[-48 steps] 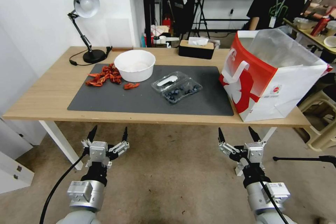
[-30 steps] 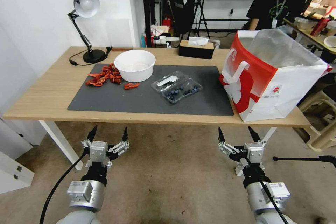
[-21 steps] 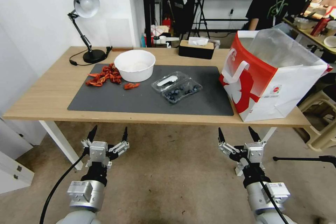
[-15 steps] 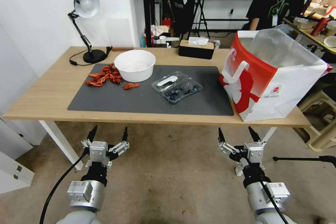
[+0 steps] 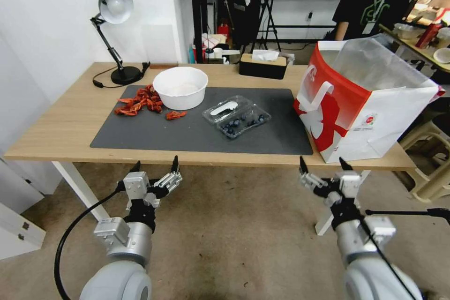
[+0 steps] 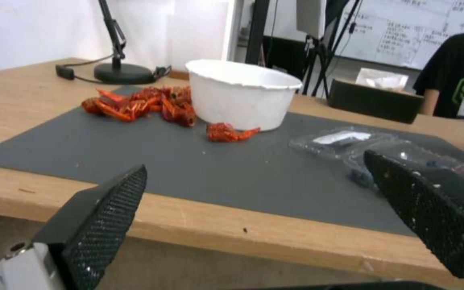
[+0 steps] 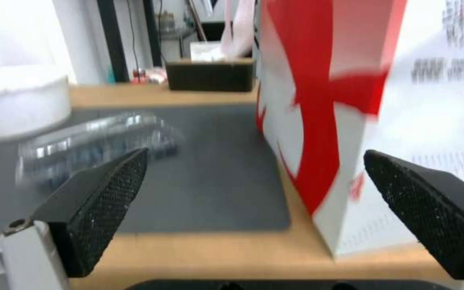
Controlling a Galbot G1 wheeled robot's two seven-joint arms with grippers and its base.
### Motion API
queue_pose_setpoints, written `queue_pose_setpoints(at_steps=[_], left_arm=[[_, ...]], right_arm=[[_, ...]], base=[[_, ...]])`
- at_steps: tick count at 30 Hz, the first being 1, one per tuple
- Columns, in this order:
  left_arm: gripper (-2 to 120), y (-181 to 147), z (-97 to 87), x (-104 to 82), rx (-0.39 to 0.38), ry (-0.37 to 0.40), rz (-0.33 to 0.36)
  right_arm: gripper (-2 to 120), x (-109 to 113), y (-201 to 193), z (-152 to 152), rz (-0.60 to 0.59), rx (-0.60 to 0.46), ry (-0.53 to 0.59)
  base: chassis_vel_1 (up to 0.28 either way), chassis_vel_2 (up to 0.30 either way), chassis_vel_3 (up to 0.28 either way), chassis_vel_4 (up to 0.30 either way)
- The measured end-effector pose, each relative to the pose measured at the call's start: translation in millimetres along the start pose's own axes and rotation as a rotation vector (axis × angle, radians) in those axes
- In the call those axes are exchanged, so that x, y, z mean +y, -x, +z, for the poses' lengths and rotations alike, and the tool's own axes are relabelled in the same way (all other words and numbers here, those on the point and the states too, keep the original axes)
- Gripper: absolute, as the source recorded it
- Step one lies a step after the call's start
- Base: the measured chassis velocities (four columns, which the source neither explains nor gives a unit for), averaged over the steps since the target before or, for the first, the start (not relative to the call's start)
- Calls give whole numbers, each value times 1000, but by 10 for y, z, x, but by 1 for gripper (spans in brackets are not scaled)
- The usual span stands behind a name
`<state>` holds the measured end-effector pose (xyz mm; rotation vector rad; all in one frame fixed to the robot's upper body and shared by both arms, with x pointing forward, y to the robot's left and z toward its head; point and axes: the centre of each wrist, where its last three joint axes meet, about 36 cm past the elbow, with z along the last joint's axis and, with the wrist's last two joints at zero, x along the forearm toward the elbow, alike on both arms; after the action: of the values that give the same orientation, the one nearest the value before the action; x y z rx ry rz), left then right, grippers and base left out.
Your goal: Close the takeout container lid, then place the container into the takeout bag.
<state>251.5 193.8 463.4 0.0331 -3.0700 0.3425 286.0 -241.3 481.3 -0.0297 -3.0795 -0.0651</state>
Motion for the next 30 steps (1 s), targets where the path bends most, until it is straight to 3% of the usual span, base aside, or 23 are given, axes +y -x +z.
queue_pose_setpoints(at_steps=[15,30], left_arm=[[100,54,154,43,-31,2,15],[100,19,150,111,-51,13,-11]], right_arm=[[100,298,292,32,-61,5,38],[100,1024,791,162,-108,90,80]], base=[[0,0,0,0],[0,0,0,0]])
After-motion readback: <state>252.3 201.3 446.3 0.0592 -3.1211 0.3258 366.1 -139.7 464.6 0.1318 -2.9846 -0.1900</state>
